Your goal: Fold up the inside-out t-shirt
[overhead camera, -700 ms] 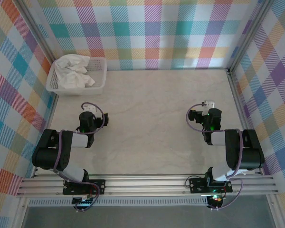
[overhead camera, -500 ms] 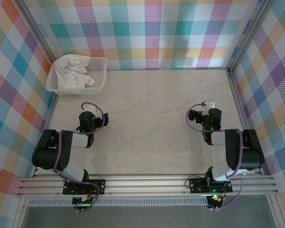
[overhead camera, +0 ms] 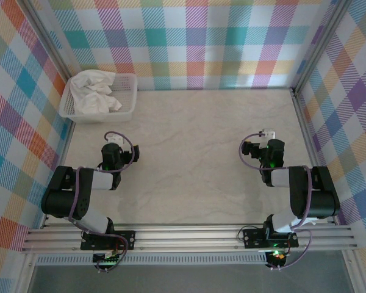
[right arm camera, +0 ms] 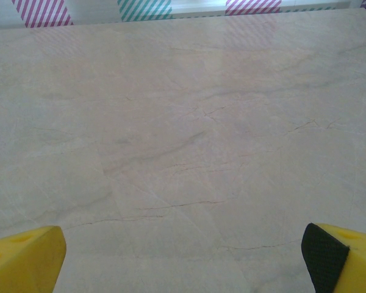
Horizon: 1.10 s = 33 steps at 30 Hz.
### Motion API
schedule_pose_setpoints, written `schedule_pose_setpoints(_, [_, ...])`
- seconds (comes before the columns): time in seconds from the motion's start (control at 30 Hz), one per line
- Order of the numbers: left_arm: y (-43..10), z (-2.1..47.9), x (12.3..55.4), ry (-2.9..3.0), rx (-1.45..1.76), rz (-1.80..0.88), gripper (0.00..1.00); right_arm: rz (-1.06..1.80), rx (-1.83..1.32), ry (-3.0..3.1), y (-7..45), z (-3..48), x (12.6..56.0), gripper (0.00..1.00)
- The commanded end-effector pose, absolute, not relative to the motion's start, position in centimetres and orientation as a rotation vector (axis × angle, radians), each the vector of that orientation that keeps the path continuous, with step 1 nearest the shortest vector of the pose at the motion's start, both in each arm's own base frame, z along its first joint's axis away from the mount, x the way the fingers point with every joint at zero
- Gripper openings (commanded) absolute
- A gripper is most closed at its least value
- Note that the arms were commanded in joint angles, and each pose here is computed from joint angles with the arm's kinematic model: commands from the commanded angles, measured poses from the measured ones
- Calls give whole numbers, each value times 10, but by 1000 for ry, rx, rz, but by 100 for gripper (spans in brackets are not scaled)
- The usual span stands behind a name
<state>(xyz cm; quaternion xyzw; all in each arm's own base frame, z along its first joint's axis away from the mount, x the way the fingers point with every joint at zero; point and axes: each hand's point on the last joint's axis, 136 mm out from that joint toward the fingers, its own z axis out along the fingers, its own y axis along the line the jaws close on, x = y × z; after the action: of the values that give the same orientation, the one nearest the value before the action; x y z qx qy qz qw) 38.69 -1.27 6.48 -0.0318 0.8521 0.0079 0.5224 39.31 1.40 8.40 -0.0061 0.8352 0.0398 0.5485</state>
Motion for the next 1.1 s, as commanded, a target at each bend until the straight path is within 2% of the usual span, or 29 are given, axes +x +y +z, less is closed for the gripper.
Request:
schedule_pose_setpoints(0.0, [-8, 79, 398, 1983, -110, 18, 100, 122, -20, 1942, 19, 92, 397, 100])
schedule_pose_setpoints(0.23, [-7, 84, 394, 1963, -114, 25, 100, 66, 46, 1927, 7, 120, 389, 100])
schedule_pose_setpoints(0.33, [-4, 114, 384, 1952, -144, 66, 100, 81, 322, 2003, -12, 156, 377, 100])
schedule_pose_setpoints(0.43, [1, 164, 370, 1932, -253, 43, 100, 292, 400, 2100, 12, 188, 368, 100])
schedule_pose_setpoints(0.6, [15, 244, 365, 1891, -469, -15, 100, 692, 258, 2239, 80, 219, 371, 100])
schedule_pose_setpoints(0.77, [45, 262, 413, 2046, -659, -23, 100, 915, 114, 2363, 129, 237, 373, 100])
schedule_pose_setpoints(0.9, [88, 242, 462, 2120, -941, -62, 100, 971, 57, 2391, 147, 239, 368, 100])
schedule_pose_setpoints(1.07, [131, 213, 520, 2195, -1022, 29, 100, 961, 52, 2412, 147, 233, 360, 100])
